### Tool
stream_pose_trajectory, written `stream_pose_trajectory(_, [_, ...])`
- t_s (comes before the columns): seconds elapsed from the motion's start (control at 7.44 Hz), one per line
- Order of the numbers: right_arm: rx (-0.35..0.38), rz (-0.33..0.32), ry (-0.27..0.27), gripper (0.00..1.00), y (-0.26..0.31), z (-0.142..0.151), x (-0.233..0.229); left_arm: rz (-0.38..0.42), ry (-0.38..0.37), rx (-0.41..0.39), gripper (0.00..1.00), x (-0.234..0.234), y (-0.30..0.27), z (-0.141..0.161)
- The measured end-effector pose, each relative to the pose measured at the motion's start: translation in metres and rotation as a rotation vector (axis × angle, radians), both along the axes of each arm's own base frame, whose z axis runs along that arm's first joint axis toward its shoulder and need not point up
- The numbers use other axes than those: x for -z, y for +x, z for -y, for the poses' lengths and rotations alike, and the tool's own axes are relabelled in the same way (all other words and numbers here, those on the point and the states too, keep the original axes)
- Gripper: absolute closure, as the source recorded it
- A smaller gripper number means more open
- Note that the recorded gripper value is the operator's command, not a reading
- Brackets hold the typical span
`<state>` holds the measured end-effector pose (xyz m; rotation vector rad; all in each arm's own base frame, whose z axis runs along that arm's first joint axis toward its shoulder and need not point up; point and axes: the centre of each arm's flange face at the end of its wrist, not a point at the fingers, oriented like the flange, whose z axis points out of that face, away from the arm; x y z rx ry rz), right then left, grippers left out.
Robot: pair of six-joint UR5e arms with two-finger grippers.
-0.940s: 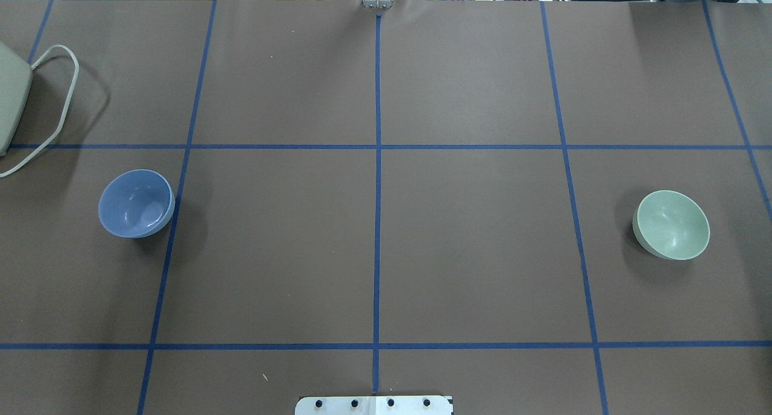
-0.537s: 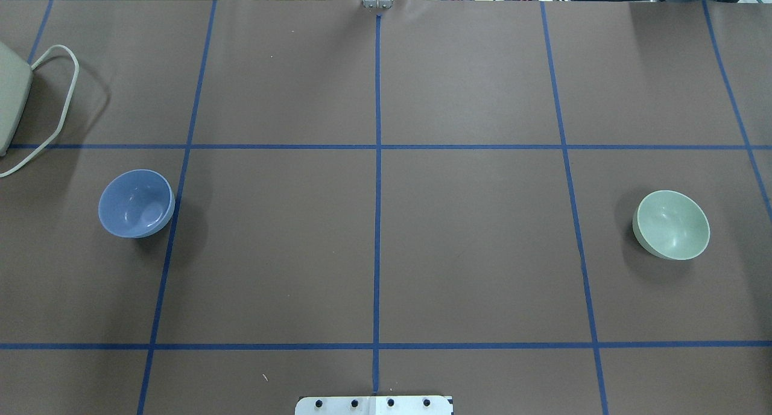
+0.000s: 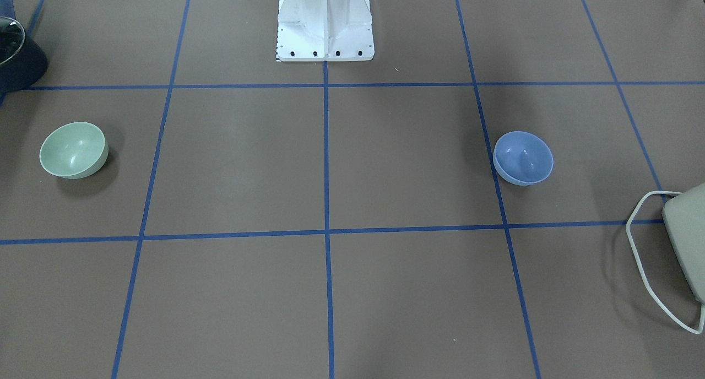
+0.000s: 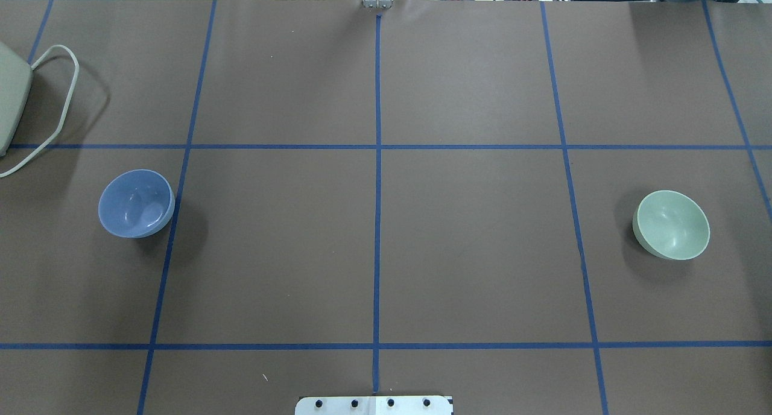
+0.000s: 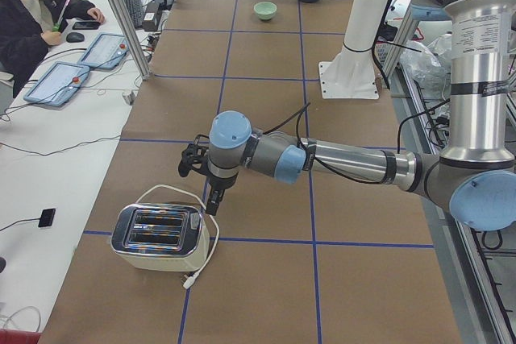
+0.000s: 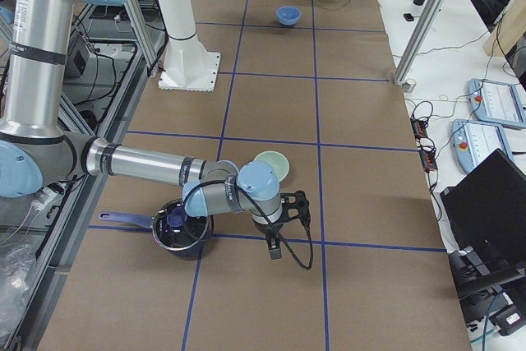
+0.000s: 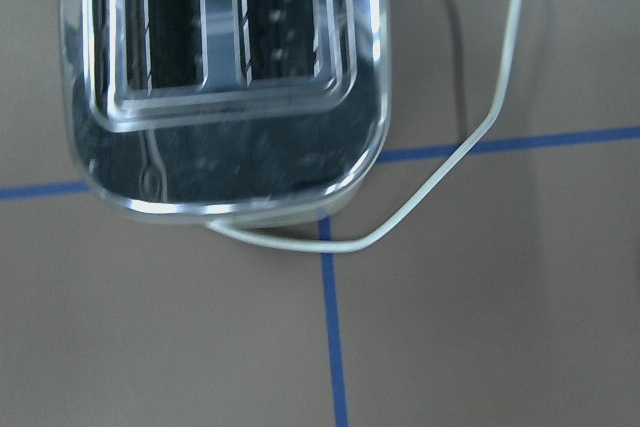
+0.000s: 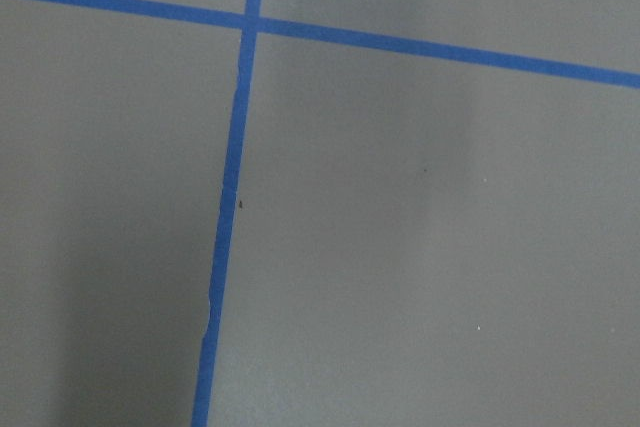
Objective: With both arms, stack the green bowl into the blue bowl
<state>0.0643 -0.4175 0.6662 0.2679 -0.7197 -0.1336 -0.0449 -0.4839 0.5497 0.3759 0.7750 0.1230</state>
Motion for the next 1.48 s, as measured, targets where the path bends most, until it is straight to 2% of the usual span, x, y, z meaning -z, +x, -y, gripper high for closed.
stream_pose_trajectory(0.13, [-0.004, 0.006, 0.048, 0.0, -0.002, 0.009, 0.012, -0.007, 0.094, -0.015, 0.01, 0.017, 0.007, 0.007])
stream_pose_trajectory(0.27, [-0.006, 0.014, 0.076, 0.0, -0.008, 0.017, 0.023, -0.019, 0.155, -0.033, 0.01, 0.029, 0.019, 0.011])
stream_pose_trajectory(0.54, [-0.035, 0.047, 0.06, 0.0, -0.046, 0.04, 0.059, -0.076, 0.243, -0.072, 0.01, 0.044, 0.063, 0.007])
stream_pose_trajectory(0.67, [-0.043, 0.053, 0.045, 0.0, -0.068, 0.047, 0.074, -0.122, 0.231, -0.098, 0.01, 0.051, 0.102, 0.005])
stream_pose_trajectory(0.81, [-0.047, 0.049, 0.036, 0.0, -0.089, 0.051, 0.084, -0.156, 0.184, -0.107, 0.01, 0.06, 0.148, 0.004])
stream_pose_trajectory(0.94, [-0.053, 0.039, 0.033, 0.0, -0.106, 0.053, 0.09, -0.157, 0.117, -0.073, 0.01, 0.062, 0.191, 0.001])
stream_pose_trajectory(1.21, [-0.058, 0.03, 0.031, 0.0, -0.123, 0.054, 0.093, -0.094, 0.025, 0.01, 0.02, 0.046, 0.262, -0.013])
stream_pose_trajectory(1.34, [-0.058, 0.028, 0.031, 0.0, -0.126, 0.054, 0.094, -0.067, 0.004, 0.027, 0.14, 0.035, 0.282, -0.017])
stream_pose_trajectory(1.48, [-0.058, 0.026, 0.032, 0.0, -0.127, 0.054, 0.094, -0.051, -0.005, 0.02, 0.5, 0.027, 0.297, -0.022])
